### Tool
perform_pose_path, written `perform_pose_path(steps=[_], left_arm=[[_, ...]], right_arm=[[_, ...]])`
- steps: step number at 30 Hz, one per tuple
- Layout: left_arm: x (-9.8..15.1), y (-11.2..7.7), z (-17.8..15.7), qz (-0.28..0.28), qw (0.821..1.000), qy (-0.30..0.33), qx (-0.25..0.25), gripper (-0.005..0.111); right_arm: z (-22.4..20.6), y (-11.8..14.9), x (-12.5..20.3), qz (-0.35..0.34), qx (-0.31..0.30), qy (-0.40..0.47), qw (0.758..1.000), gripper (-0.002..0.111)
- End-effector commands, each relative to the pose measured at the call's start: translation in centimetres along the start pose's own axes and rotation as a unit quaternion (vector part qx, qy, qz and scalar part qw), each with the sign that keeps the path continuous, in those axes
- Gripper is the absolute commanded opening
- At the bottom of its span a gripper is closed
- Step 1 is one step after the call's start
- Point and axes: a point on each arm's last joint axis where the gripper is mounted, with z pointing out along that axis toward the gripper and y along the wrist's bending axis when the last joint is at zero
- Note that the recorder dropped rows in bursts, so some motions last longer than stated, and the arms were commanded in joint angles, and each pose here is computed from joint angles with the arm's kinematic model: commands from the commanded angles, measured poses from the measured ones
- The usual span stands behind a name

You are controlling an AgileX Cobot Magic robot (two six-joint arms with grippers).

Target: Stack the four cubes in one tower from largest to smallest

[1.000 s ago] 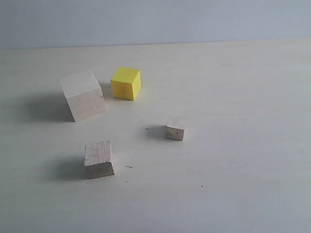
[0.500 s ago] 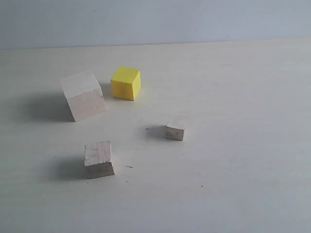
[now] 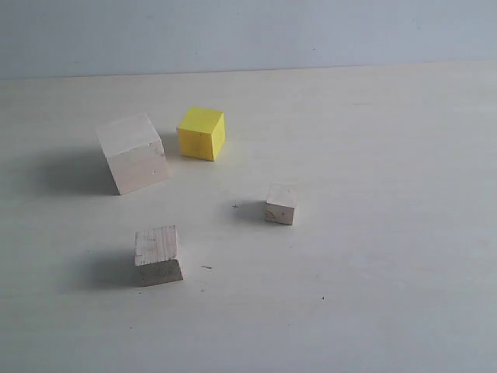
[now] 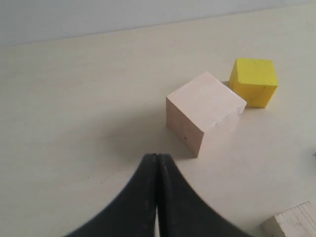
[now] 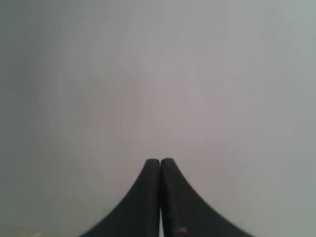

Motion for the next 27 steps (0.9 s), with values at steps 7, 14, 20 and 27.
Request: perform_pose_path(steps=[7,14,20,27], left_arm=[[-0.6,-0.3,2.1,0.0,1.0,0.001,0.007,0.0],[-0.9,-0.3,2.1,-0.003,1.0,-0.012,0.007,0.0],[-1.1,-0.5,2.1,-0.06,0.998,-0.021,0.019,0.0],[-1.0,-0.5,3.7,-0.079,0.997,-0.002,0.022,0.0]], right_arm=[[8.8,-0.6,9.4,0.187,-0.134,0.428,0.874,0.0],[10.6,-2.8,13.0,0.25,-0.038,0.455,0.854,0.0],[11.9,-3.5,12.9,0.263,-0.013,0.405,0.876,0.0],[16.0,-4.1,10.9,0.125,-0.081,0.374,0.915,0.0]])
